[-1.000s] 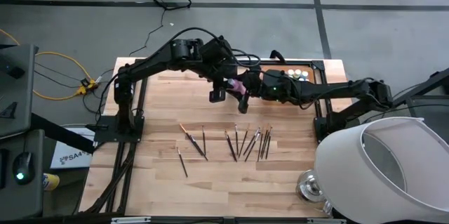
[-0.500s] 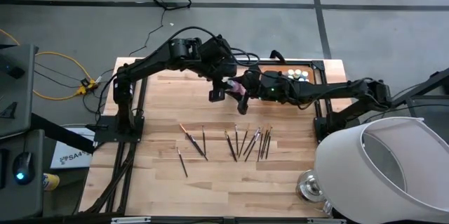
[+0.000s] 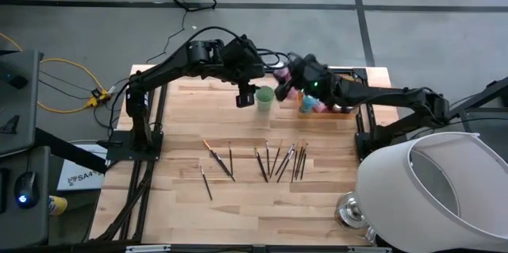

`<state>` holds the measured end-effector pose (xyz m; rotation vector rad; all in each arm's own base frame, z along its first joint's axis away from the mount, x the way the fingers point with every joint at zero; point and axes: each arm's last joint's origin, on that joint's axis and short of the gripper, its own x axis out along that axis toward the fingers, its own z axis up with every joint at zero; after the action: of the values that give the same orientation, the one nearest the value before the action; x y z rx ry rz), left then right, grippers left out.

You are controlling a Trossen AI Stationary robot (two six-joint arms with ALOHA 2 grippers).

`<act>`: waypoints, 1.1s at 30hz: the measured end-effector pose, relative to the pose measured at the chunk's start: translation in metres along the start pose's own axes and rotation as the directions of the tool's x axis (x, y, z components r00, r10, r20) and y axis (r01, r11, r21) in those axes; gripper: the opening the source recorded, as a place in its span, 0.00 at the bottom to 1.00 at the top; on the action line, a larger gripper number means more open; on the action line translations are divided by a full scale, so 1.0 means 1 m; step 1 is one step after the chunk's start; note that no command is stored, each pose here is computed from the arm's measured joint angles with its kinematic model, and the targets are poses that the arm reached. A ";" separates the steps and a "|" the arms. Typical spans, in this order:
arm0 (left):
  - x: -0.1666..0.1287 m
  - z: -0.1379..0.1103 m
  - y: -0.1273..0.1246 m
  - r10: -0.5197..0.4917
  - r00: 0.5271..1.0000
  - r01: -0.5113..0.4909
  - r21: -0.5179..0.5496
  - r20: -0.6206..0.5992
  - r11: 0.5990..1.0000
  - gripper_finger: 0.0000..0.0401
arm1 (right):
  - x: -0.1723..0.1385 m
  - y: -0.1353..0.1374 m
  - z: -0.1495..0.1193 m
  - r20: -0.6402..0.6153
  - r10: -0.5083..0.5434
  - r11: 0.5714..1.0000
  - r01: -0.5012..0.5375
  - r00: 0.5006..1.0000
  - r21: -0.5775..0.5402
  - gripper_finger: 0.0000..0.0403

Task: Pick & Place Paint Supplies
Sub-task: Put the large pink paint bottle into the orange bin

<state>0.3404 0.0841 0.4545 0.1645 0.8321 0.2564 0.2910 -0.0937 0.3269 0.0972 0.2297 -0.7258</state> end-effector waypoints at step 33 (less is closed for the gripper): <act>0.004 -0.002 0.017 0.024 1.000 -0.023 -0.107 0.004 0.994 0.53 | 0.002 -0.103 -0.120 0.070 -0.345 0.878 0.296 0.936 0.376 0.53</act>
<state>0.3385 0.1016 0.4542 0.0743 0.8095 0.3218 0.2026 -0.1521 0.2092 0.3661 -0.0235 -1.1002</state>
